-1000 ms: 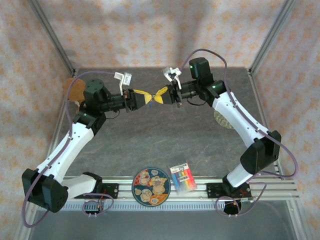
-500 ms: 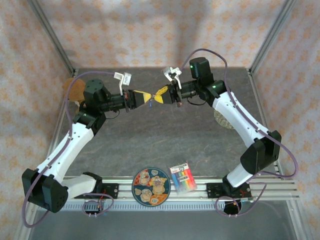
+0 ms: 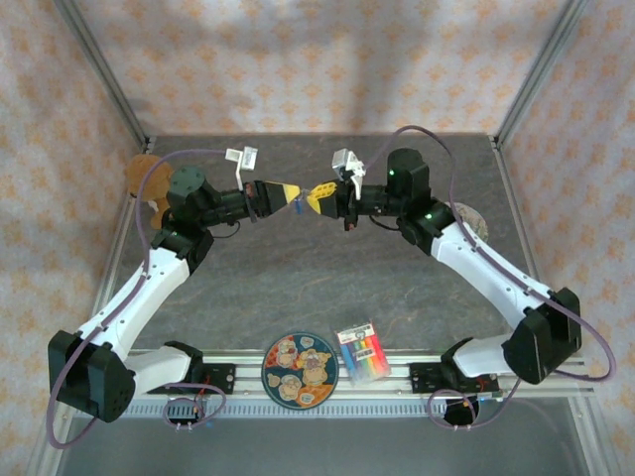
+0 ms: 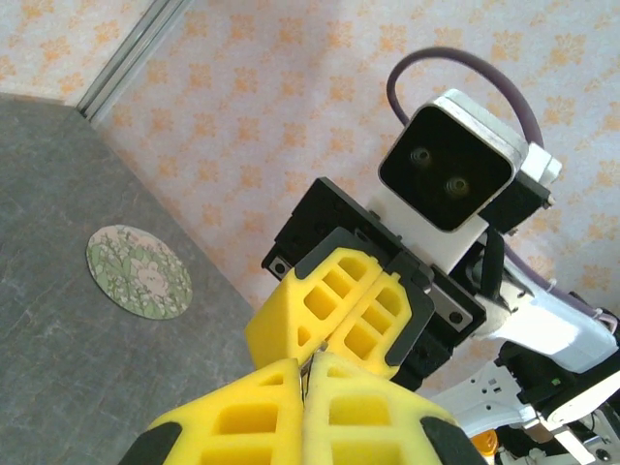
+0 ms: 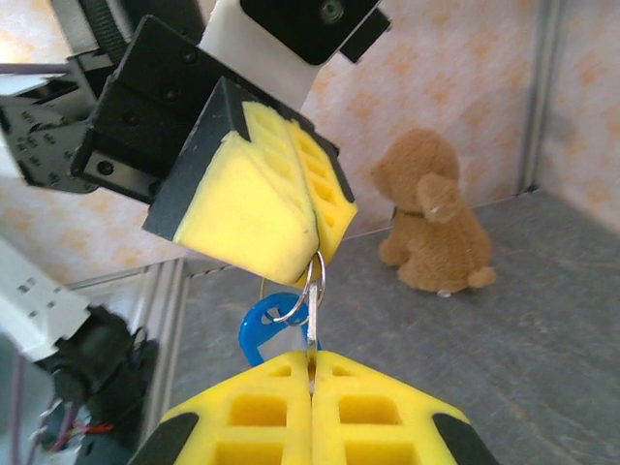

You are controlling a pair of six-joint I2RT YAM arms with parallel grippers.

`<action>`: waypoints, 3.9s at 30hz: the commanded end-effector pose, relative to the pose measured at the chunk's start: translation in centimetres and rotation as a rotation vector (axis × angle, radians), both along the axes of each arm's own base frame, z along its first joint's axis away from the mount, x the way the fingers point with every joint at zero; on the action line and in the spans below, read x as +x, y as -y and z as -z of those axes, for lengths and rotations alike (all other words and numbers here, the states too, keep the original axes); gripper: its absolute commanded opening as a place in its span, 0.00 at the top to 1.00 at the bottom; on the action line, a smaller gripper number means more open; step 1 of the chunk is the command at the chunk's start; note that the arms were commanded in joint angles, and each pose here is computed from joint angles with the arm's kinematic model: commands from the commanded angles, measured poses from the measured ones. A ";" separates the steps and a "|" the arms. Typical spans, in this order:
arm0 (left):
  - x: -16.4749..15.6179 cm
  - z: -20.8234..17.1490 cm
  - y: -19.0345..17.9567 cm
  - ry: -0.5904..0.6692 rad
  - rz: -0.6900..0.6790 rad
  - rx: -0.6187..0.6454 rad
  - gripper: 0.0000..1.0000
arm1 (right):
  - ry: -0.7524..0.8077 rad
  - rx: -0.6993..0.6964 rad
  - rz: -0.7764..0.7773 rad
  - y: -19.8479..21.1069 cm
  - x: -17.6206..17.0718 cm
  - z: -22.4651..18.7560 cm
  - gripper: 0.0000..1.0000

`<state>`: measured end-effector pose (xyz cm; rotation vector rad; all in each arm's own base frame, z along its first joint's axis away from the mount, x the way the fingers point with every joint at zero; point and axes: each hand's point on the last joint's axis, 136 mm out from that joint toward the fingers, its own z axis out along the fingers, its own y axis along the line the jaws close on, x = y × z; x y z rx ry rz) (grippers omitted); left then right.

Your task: Remove the keys from the keyring

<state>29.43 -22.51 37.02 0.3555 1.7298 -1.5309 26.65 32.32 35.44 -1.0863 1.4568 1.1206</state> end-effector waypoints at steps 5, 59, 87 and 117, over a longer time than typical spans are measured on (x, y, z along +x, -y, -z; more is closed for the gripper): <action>-0.4 -3.1 -1.0 0.121 -0.053 -0.052 1.00 | 0.085 0.084 0.110 0.1 0.3 -3.1 1.00; -2.3 -0.6 0.1 0.150 0.042 0.225 0.65 | -0.153 -0.116 -0.283 0.1 -1.4 -1.1 1.00; -1.1 -3.0 0.0 0.107 -0.040 -0.002 1.00 | 0.185 0.032 0.120 0.0 -0.3 -1.9 1.00; -0.7 -4.2 -0.6 0.111 -0.083 -0.028 1.00 | 0.269 0.027 0.191 1.9 -2.1 -1.1 1.00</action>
